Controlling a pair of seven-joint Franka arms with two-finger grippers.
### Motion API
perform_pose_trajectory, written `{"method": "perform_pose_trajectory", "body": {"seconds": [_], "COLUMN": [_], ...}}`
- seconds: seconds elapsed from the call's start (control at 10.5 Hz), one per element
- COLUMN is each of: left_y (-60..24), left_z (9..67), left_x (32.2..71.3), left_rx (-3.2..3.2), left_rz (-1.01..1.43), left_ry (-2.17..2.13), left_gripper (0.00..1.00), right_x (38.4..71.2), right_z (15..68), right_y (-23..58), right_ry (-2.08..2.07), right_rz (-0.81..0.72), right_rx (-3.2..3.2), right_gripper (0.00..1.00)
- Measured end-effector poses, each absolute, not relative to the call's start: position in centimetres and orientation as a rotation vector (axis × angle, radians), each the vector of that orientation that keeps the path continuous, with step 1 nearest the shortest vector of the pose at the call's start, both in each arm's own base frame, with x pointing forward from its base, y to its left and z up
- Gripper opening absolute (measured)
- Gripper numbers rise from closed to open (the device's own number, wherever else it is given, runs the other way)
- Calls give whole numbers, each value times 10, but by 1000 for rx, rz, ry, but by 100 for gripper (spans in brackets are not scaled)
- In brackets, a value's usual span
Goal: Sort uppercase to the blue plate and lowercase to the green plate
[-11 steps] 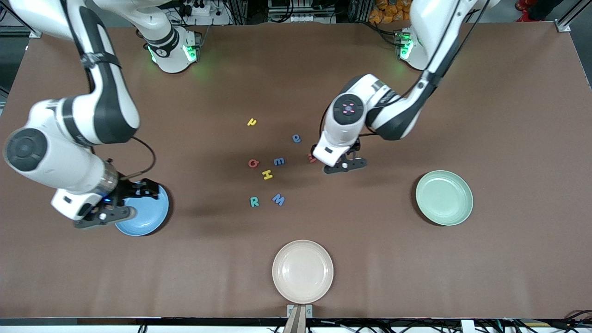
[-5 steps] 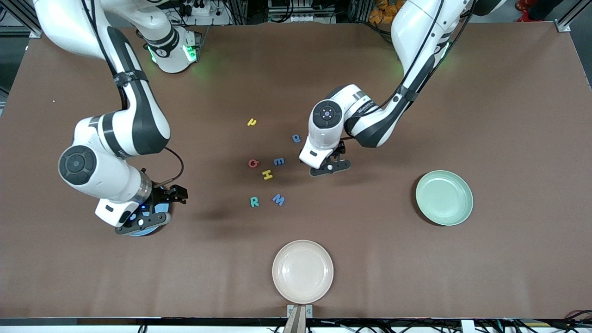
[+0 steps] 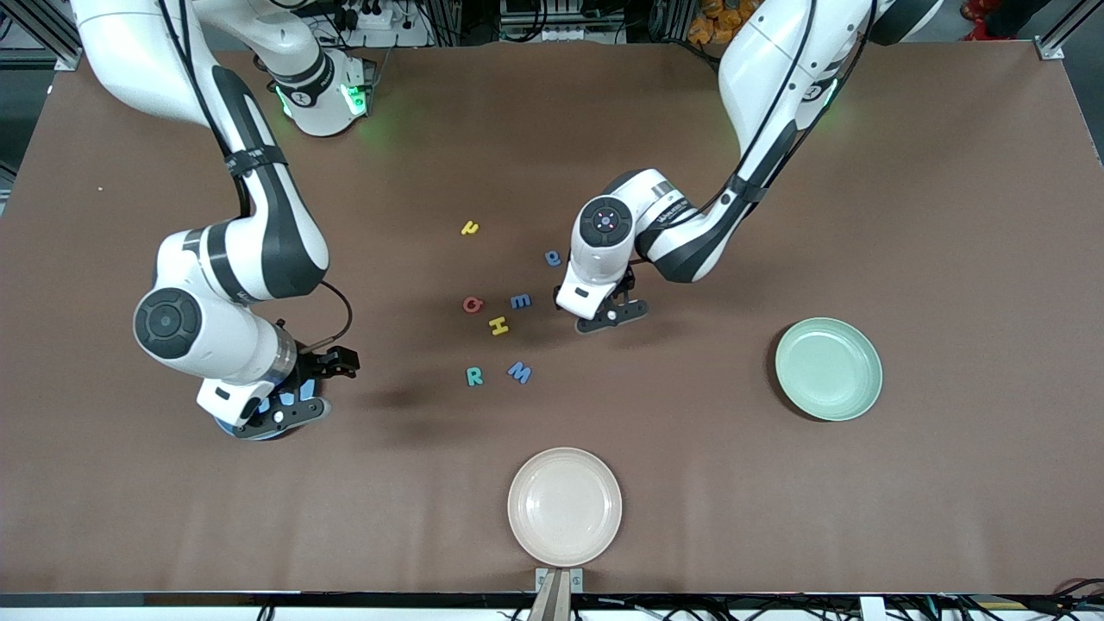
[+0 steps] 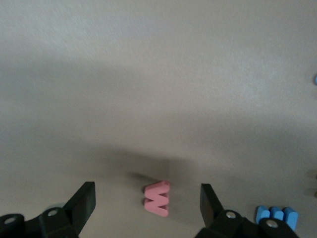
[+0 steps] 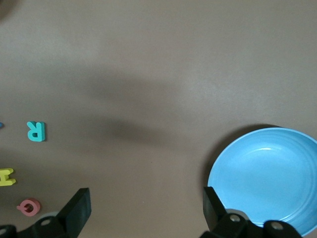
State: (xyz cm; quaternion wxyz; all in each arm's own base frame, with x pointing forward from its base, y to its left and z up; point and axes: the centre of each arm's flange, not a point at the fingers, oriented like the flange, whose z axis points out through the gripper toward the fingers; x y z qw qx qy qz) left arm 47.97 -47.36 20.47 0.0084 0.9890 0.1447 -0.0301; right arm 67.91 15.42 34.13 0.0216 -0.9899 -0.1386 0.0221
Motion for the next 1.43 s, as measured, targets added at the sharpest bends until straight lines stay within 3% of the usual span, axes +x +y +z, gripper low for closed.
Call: {"method": "perform_pose_trajectory", "body": {"seconds": [0.1, 0.29, 0.67, 0.95, 1.24, 1.43], "left_y": [-478, -482, -482, -482, -481, -473], "left_z": [200, 191, 176, 169, 175, 178], "left_x": [475, 468, 466, 464, 467, 480], "left_rx": [3088, 3089, 3080, 3082, 3081, 3071], "left_rz": [-99, -109, -117, -125, -105, -82], "left_ry": [457, 450, 453, 454, 454, 483], "left_gripper": [93, 83, 78, 71, 33, 27], "right_x": [678, 676, 652, 658, 653, 647], "right_z": [332, 302, 252, 230, 204, 195], "right_y": [161, 199, 331, 336, 341, 352], "right_ry": [-444, -419, -369, -304, -299, -314], "right_rz": [78, 52, -13, -17, 12, 26], "right_rx": [-3066, -3071, -3082, -3094, -3103, -3105], "right_gripper": [100, 100, 100, 100, 100, 100]}}
